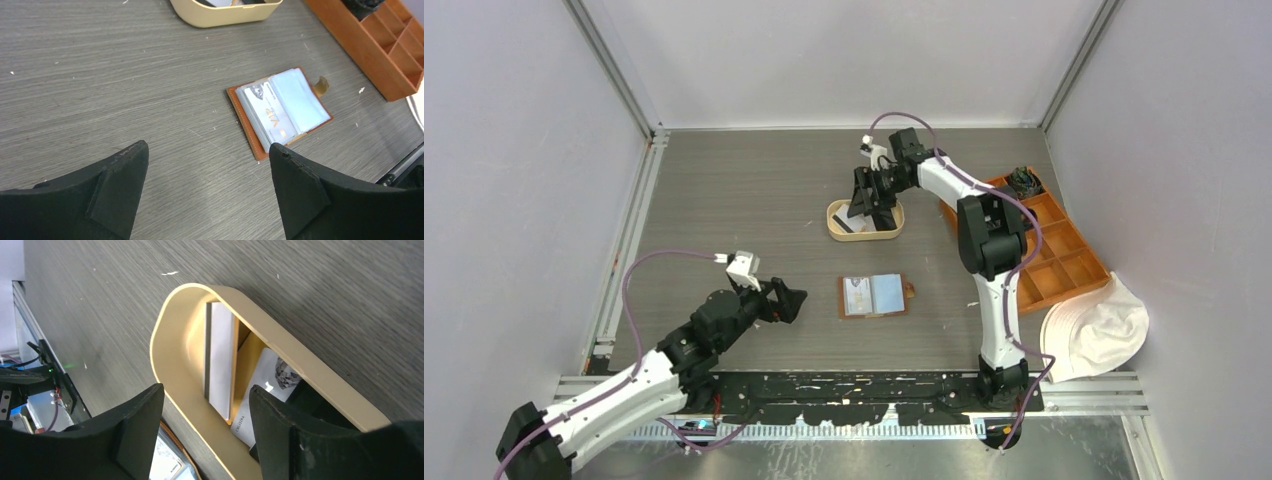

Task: Put the credit cards into the card holder
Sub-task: Pick up the credit card from the storage box.

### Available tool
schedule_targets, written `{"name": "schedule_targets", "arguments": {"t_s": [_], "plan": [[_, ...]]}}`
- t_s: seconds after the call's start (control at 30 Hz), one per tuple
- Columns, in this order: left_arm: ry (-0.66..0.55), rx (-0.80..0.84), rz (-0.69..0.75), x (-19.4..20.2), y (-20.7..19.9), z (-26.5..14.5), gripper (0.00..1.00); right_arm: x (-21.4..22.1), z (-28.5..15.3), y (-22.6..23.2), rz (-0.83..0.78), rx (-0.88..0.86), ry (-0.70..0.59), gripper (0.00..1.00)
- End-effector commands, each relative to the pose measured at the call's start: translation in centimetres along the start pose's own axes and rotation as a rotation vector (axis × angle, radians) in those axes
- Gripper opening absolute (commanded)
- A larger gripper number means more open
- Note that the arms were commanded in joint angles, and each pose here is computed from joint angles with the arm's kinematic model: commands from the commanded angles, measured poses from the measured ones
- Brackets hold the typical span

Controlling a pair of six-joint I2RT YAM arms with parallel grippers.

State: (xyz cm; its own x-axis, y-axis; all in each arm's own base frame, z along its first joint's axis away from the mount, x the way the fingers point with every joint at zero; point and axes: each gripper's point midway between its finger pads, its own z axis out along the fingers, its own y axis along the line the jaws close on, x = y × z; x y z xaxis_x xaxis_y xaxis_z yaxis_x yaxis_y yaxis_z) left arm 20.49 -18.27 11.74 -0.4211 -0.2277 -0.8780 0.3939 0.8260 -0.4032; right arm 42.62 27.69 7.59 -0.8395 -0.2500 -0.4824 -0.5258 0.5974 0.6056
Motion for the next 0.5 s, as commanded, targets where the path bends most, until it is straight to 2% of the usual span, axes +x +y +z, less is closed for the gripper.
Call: {"name": "schedule_targets", "arguments": {"t_s": [0.0,0.2,0.47], "plan": [[-0.089,0.065,-0.016,-3.7,-2.3,1.0,0.9,-1.2,-0.4,0.3,-0.031,0.027,-0.015,0.67],[-0.045,0.075,-0.016,-3.2,-2.7,2.0,0.89,-0.4,0.6,0.6,0.009,-0.013,0.013,0.57],[-0.018,0.08,-0.066,-2.4,-2.6,2.0,0.88,0.4,1.7,1.0,0.039,-0.037,0.046,0.52]]}}
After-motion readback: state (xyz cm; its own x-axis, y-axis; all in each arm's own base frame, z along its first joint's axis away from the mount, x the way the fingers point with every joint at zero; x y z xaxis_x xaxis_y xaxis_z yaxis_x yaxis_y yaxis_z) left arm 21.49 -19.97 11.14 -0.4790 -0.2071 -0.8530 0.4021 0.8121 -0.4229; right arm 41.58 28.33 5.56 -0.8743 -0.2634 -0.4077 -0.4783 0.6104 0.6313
